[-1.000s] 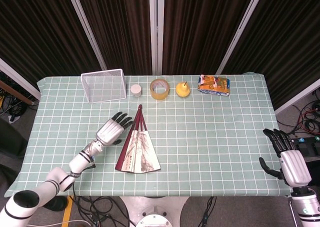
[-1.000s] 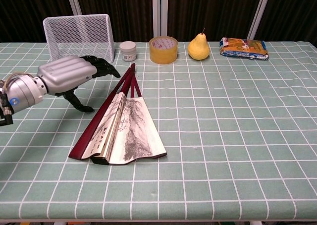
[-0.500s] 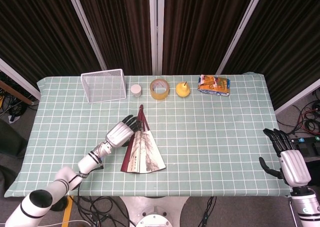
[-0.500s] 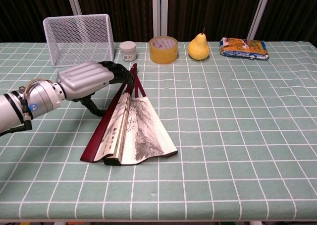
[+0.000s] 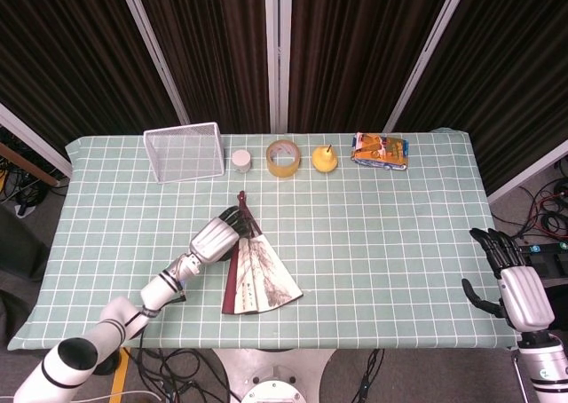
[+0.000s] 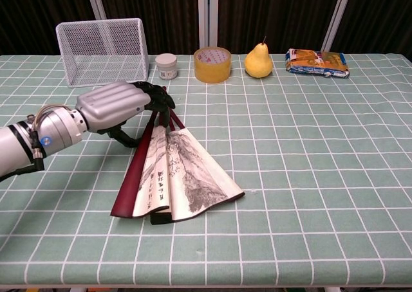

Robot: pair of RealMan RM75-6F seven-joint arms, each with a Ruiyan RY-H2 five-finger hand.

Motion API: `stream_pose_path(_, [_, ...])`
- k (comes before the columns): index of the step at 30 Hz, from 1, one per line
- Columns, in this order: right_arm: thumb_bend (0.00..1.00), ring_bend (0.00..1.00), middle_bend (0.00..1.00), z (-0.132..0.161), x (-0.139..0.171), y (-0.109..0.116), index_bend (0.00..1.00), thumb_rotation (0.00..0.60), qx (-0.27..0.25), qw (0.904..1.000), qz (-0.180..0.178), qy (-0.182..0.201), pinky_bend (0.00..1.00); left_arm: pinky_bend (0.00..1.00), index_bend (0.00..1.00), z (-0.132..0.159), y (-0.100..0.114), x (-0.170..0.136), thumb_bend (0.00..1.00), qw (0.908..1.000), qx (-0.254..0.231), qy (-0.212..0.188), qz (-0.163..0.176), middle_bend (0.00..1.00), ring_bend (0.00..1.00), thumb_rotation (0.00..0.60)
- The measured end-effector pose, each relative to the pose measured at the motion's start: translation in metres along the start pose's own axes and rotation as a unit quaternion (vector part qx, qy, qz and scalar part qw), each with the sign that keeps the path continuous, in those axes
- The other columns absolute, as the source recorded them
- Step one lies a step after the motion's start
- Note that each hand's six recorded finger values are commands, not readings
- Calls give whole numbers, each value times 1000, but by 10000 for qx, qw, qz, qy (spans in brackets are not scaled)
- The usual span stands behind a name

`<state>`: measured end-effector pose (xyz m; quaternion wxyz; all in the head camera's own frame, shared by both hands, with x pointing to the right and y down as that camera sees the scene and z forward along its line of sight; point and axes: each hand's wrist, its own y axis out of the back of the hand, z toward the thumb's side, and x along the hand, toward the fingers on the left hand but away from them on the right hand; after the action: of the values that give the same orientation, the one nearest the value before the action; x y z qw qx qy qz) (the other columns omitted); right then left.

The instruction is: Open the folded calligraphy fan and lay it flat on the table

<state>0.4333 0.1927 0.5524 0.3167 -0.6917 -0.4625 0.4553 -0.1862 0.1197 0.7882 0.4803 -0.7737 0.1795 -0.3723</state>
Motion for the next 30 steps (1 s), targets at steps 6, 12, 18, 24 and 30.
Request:
stream_pose_path(6, [303,0,97,2,0,-1,66,600,7,10000,24,42,0,152,503,-2,4,-2,402,9995,-279,78,137,243,147,600])
stream_pose_path(12, [304,0,99,12,-1,-4,66,600,0,9996,151,250,0,240,572,-6,9,-7,420,9948,-938,215,320,331,233,600])
stream_pose_path(18, [303,0,101,19,-3,-2,66,600,50,9992,184,348,0,382,587,-12,17,-14,419,9786,-1911,438,619,445,356,600])
stream_pose_path(24, [303,0,105,19,-3,-3,66,600,66,9992,208,339,0,437,602,-22,24,-19,417,9443,-3072,715,937,496,401,600])
stream_pose_path(30, [303,0,109,23,-4,-3,66,600,12,9988,286,394,0,459,604,-31,37,-23,415,8955,-4198,850,1208,512,401,600])
